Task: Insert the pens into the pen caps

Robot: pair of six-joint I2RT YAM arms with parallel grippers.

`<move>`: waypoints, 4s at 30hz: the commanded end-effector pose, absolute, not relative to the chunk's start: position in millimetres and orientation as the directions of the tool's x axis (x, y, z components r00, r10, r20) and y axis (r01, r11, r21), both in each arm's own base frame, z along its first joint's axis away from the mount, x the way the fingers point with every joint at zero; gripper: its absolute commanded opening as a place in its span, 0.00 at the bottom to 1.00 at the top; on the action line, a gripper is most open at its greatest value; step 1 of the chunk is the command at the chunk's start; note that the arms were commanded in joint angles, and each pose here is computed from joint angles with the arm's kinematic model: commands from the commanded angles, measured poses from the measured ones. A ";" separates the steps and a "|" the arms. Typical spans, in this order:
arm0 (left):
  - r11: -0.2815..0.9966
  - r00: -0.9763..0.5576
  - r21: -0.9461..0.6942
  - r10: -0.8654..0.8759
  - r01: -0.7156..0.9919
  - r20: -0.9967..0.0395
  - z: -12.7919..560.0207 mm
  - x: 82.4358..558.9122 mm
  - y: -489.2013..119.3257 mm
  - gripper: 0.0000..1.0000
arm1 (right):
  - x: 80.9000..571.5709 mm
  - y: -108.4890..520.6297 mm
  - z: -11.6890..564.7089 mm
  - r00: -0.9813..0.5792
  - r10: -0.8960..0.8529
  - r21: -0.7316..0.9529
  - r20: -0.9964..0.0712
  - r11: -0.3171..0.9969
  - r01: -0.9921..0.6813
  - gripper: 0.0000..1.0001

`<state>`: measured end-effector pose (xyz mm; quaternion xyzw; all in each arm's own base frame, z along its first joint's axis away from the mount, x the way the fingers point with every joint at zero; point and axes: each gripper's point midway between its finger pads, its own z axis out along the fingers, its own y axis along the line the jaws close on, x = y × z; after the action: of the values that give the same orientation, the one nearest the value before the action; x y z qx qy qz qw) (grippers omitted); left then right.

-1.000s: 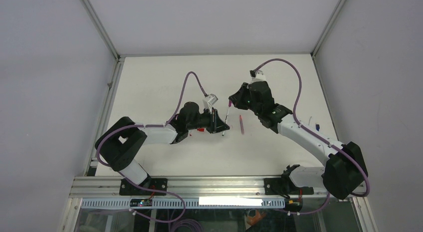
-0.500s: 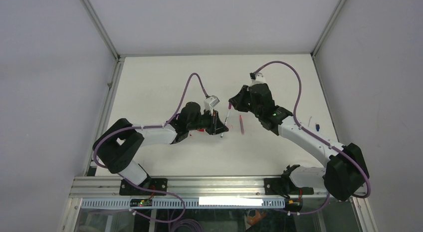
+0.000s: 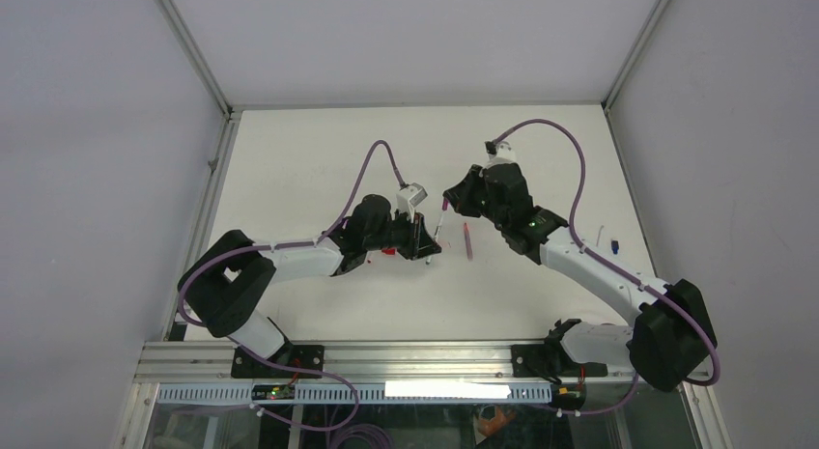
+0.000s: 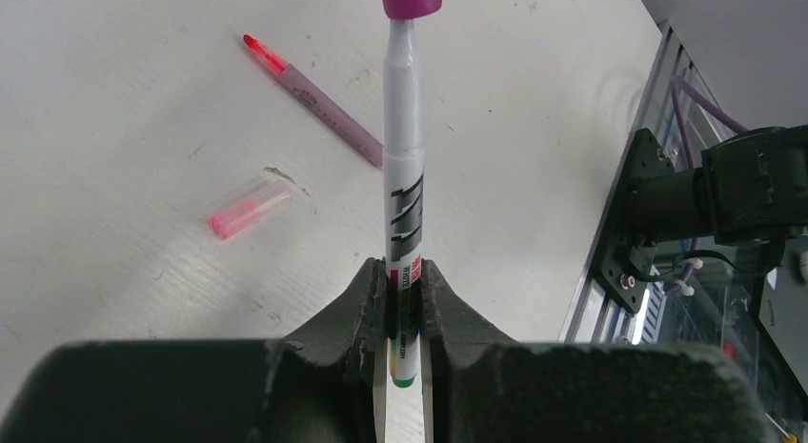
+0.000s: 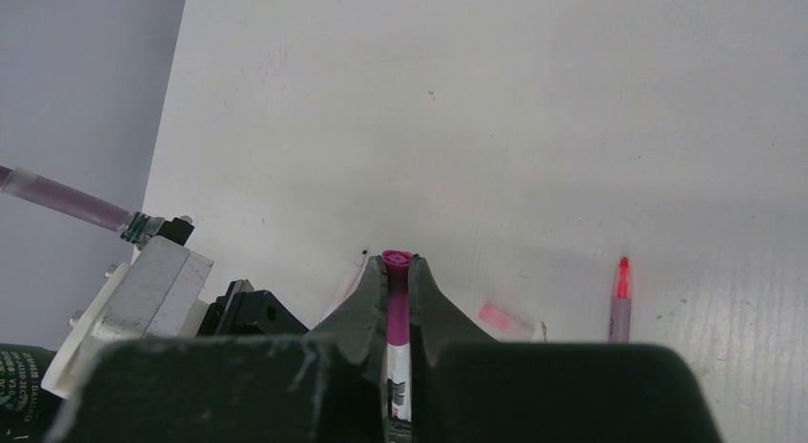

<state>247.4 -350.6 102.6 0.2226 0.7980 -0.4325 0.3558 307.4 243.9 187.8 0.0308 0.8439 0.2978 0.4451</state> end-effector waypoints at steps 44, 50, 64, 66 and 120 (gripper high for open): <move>0.569 -0.413 -0.394 -0.102 0.722 -0.905 203.1 289.3 -348.9 0.00 | 276.1 242.8 152.5 -0.652 0.205 0.449 -0.730 0.863 -0.232 0.00; 0.614 -0.382 -0.357 -0.096 0.704 -0.919 208.9 303.6 -348.0 0.00 | 267.2 248.6 146.5 -0.673 0.189 0.458 -0.715 0.854 -0.247 0.00; 0.685 -0.266 -0.247 -0.079 0.686 -0.961 244.2 341.7 -342.3 0.00 | 231.0 270.9 106.6 -0.755 0.123 0.464 -0.644 0.847 -0.258 0.00; 0.686 -0.255 -0.235 -0.075 0.688 -0.964 247.8 343.3 -342.3 0.00 | 228.2 273.2 100.8 -0.763 0.118 0.461 -0.636 0.850 -0.253 0.00; 0.751 0.052 -0.068 -0.135 0.657 -0.989 355.5 367.0 -295.9 0.00 | 182.5 322.0 36.9 -0.854 -0.116 0.392 -0.508 0.851 -0.348 0.00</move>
<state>298.1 -262.9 102.5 0.2833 0.8703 -0.1819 0.3596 313.7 319.8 163.1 0.0448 0.8185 0.2926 0.4924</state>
